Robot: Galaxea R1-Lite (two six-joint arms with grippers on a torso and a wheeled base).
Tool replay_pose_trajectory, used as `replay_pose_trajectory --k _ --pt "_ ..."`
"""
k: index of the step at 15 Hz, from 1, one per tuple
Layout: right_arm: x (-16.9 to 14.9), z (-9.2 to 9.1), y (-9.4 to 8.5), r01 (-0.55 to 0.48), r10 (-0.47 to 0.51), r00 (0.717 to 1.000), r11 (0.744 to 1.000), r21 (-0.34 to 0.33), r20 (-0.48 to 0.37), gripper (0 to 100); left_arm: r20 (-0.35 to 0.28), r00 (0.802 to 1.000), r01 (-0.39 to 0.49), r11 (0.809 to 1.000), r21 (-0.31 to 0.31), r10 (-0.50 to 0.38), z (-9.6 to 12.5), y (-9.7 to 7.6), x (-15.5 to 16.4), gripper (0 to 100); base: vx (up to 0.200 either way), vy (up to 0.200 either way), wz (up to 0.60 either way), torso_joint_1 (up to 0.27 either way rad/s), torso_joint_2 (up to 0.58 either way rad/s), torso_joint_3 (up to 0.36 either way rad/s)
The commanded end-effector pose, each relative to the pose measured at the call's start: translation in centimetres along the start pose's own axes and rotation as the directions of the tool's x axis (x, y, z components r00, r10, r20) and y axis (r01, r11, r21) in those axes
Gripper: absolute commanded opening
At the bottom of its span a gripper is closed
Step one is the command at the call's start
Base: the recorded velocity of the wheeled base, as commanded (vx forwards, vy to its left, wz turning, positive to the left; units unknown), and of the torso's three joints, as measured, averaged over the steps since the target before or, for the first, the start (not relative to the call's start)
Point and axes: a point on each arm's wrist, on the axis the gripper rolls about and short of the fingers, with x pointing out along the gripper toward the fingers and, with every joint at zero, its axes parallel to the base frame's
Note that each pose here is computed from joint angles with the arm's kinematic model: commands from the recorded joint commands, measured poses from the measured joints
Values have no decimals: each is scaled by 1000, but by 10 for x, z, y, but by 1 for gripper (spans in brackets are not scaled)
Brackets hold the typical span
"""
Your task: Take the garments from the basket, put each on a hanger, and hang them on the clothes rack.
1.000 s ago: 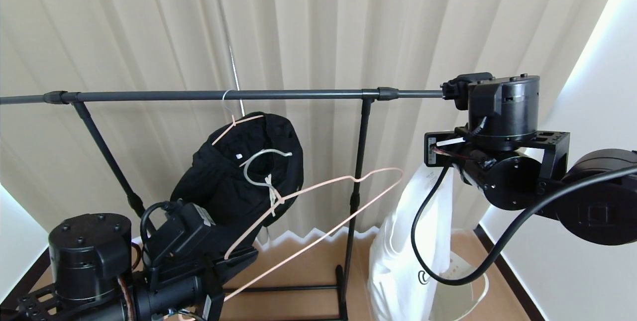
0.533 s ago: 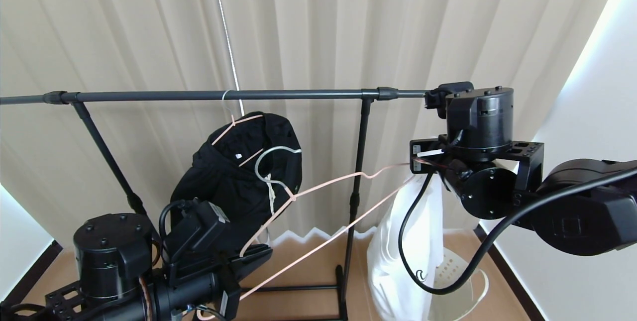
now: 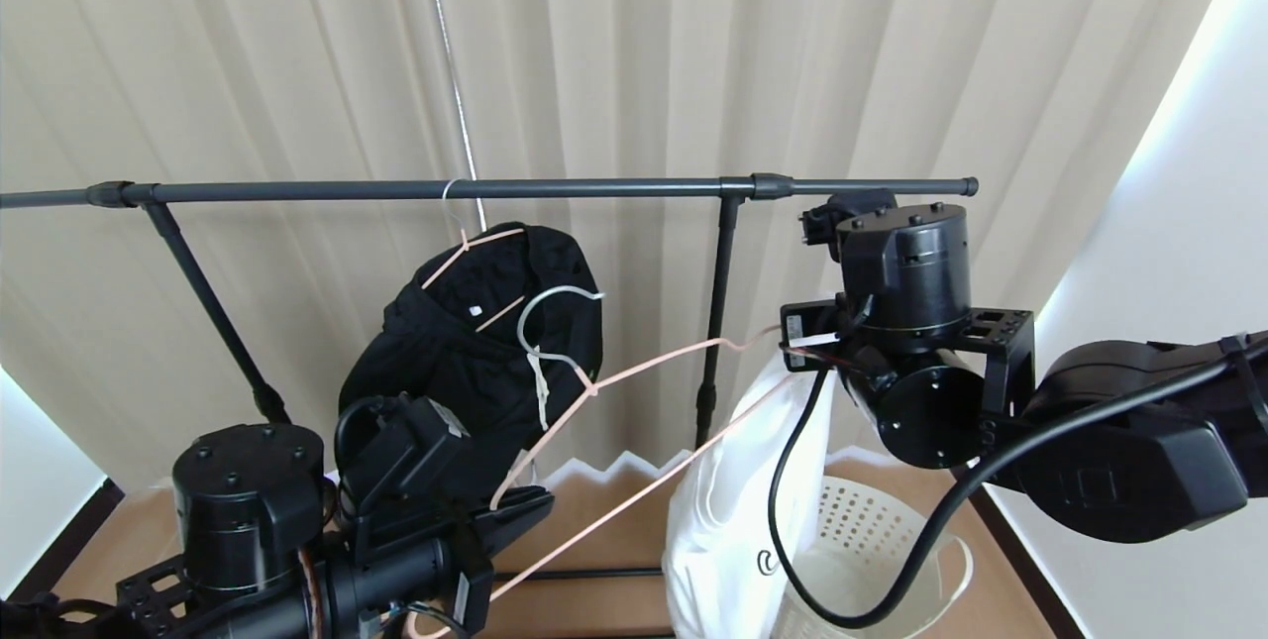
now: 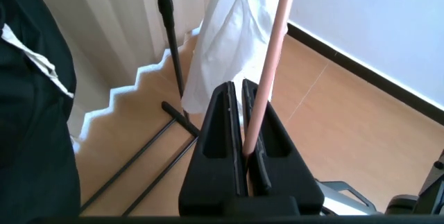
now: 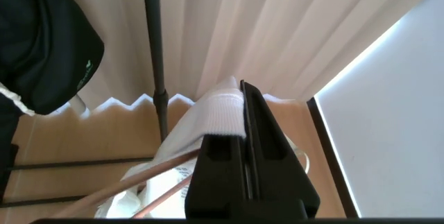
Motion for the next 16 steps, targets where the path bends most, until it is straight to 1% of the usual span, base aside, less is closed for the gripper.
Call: replay_pose_trajectory --k 1,4,5,10,16 --pt "-5 -5 7 -19 19 1000 1000 -17 -5 0 -1 1000 -11 1000 -4 11 0 2 3 0 0 0 0 0 0 0" --pt "-11 -4 11 -30 30 1000 999 -22 2 0 -5 999 -41 999 -21 41 1 4 8 0 0 0 0 0 0 0" --pt "-13 -5 13 -21 21 1000 999 -24 6 0 -4 999 -51 998 -22 51 1 4 8 0 0 0 0 0 0 0" --pt "-28 -7 25 -53 54 998 998 -40 17 0 -4 999 -52 998 -28 52 1 4 9 0 0 0 0 0 0 0" --pt "-43 -8 32 -75 76 997 996 -49 31 0 -3 998 -55 998 -26 55 1 4 8 0 0 0 0 0 0 0"
